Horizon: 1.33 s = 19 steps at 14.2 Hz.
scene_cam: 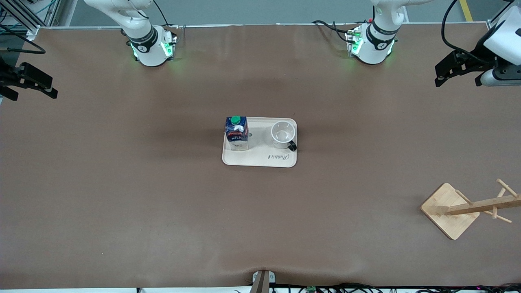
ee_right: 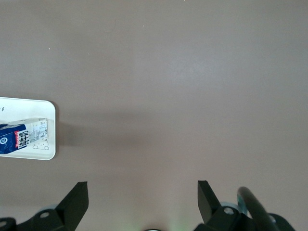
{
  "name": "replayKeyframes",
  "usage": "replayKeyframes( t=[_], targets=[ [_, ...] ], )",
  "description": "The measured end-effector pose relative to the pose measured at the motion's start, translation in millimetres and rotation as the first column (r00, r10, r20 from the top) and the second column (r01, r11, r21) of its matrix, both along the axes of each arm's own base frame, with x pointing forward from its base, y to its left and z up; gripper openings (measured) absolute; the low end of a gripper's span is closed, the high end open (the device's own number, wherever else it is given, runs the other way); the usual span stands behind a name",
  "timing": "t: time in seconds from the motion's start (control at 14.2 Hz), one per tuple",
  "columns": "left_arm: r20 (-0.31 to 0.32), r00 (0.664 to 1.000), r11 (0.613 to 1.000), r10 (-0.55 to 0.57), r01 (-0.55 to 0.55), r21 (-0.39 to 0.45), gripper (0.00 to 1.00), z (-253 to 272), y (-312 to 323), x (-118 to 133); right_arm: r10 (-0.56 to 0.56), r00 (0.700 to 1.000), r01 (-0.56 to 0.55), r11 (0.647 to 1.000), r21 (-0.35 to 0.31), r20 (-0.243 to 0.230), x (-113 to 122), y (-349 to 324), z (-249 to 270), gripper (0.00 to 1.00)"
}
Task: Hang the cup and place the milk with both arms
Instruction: 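Move the left gripper toward the white mug on the tray, then lower the left gripper and grasp the white mug by its rim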
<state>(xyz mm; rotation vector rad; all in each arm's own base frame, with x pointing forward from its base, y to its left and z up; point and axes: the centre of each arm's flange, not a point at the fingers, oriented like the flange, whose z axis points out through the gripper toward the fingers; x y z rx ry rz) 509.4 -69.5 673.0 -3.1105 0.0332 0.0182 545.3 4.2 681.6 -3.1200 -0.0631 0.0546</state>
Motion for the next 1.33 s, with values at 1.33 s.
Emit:
replayKeyframes(
  t=[1.33],
  targets=[
    [-0.084, 0.987, 0.99, 0.136, -0.132, 0.047, 1.0, -155.1, -191.5, -27.0, -0.021, 0.999, 0.021, 1.0, 0.0, 0.033, 4.8, -11.4, 10.2, 1.0]
  ],
)
